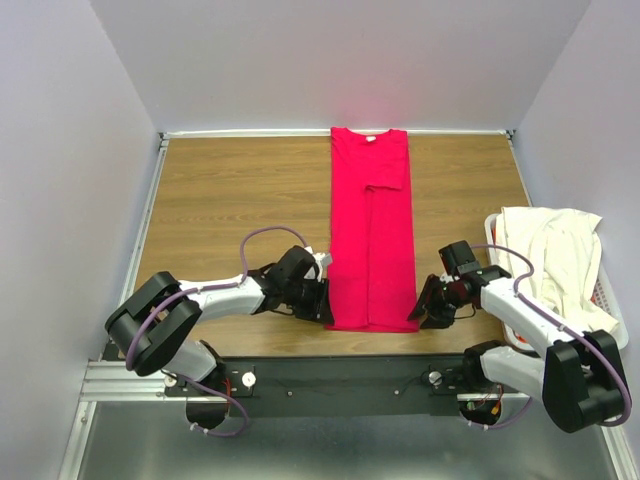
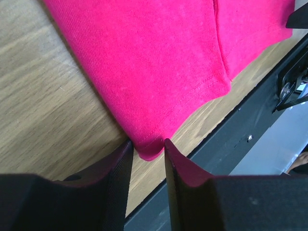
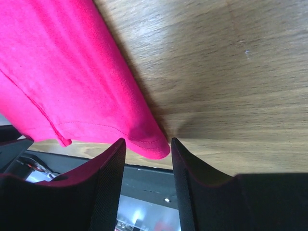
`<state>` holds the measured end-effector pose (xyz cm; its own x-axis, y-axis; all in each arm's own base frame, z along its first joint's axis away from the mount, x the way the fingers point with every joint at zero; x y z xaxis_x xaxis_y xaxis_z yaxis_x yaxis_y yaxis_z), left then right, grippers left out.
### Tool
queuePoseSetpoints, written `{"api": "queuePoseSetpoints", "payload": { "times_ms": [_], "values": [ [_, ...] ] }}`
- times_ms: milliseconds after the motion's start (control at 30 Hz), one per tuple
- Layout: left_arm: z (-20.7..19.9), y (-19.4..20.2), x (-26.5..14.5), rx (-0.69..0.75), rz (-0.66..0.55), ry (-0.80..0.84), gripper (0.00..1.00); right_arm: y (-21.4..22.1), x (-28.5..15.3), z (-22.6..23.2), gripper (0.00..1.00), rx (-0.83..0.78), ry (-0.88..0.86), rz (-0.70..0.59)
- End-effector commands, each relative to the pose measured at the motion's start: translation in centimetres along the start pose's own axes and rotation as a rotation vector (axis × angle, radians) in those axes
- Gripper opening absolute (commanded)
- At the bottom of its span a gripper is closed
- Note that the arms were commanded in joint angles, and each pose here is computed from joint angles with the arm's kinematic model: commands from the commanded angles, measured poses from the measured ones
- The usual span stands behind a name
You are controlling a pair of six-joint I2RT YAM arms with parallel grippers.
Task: Fold and stack the t-shirts
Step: Fold the tshirt
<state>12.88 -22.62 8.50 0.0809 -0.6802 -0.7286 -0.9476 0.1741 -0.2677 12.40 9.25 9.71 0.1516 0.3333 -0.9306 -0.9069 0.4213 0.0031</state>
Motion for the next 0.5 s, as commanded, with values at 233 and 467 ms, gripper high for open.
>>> {"api": "queuePoseSetpoints", "payload": {
  "times_ms": [233, 467],
  "values": [
    [0.8, 1.6, 0.3, -0.025, 0.056, -0.038, 0.35, 1.2, 0.4, -0.8, 0.34, 0.033, 0.007, 0.057],
    [0.6, 1.8, 0.4, -0.024, 0.062, -0.031, 0.29, 2.2, 0.4, -1.5, 0.02, 0.033, 0.007, 0.085]
  ]
}}
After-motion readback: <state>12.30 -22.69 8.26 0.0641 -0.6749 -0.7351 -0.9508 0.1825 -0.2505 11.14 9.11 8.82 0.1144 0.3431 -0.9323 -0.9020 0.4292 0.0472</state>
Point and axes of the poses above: each gripper's point midway between its finger pads, its own x axis out along the fingers, its own z axis along the line the jaws close on, y = z × x, the point moved 8 cm from there along -x, back along the fingers, and after that the axes turned 1 degree about -x, right-handed, at the moved point
